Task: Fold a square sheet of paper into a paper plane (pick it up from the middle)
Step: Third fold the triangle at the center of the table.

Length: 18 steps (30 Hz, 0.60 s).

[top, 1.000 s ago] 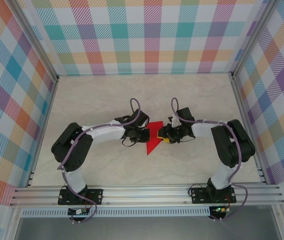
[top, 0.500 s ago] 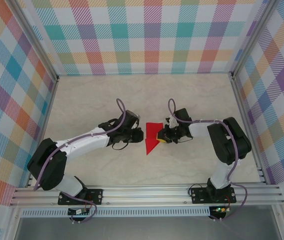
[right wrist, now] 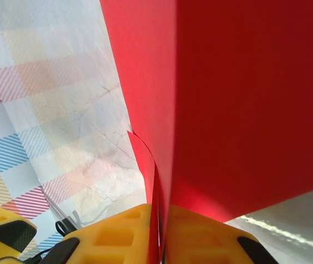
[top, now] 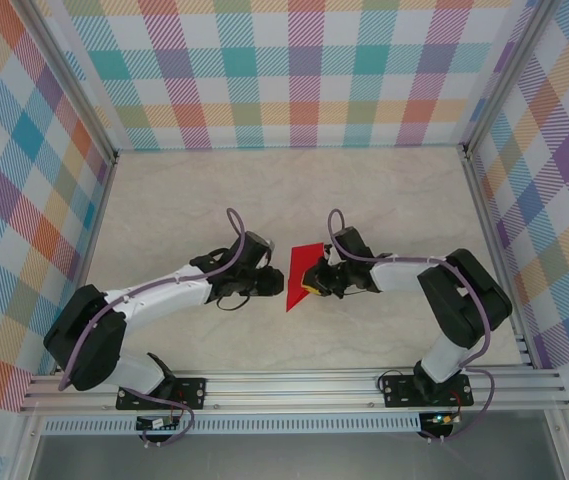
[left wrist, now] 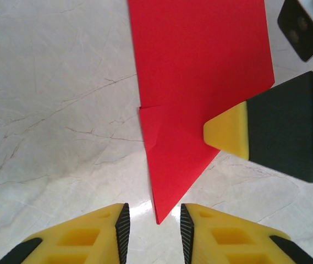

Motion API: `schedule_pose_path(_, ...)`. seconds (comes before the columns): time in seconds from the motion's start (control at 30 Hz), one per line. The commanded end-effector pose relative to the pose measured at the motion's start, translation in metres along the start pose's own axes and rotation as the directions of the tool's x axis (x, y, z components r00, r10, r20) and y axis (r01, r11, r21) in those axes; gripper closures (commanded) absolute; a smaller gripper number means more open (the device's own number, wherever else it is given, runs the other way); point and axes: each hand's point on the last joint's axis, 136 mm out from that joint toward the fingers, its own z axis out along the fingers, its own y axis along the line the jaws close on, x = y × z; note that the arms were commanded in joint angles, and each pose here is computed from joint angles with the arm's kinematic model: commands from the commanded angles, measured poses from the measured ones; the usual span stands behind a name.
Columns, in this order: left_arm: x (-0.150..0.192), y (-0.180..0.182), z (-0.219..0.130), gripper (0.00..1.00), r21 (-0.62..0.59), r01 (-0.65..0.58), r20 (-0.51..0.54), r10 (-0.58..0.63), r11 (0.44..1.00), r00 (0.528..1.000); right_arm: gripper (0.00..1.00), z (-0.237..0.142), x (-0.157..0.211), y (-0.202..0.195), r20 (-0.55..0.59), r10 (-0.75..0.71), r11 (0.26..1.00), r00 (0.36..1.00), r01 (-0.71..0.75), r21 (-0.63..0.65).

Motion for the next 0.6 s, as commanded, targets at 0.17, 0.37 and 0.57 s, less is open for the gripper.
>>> schedule_pose_path(0.17,0.015,-0.009,0.005,0.6,0.054,-0.033,-0.007,0.034,0.998,0.999,0.81,-0.007,-0.001,-0.006,0.033,0.012,0.998,0.999,-0.014,0.064)
schedule_pose_path(0.37,0.015,-0.01,0.011,0.59,0.006,-0.047,-0.005,0.047,0.999,0.999,0.77,-0.011,-0.005,0.002,0.003,-0.094,0.989,0.996,0.094,0.114)
schedule_pose_path(0.57,0.005,0.005,0.003,0.62,-0.078,0.005,0.07,0.001,0.997,0.998,0.88,0.001,-0.006,0.001,-0.004,-0.016,0.997,1.0,0.016,0.074)
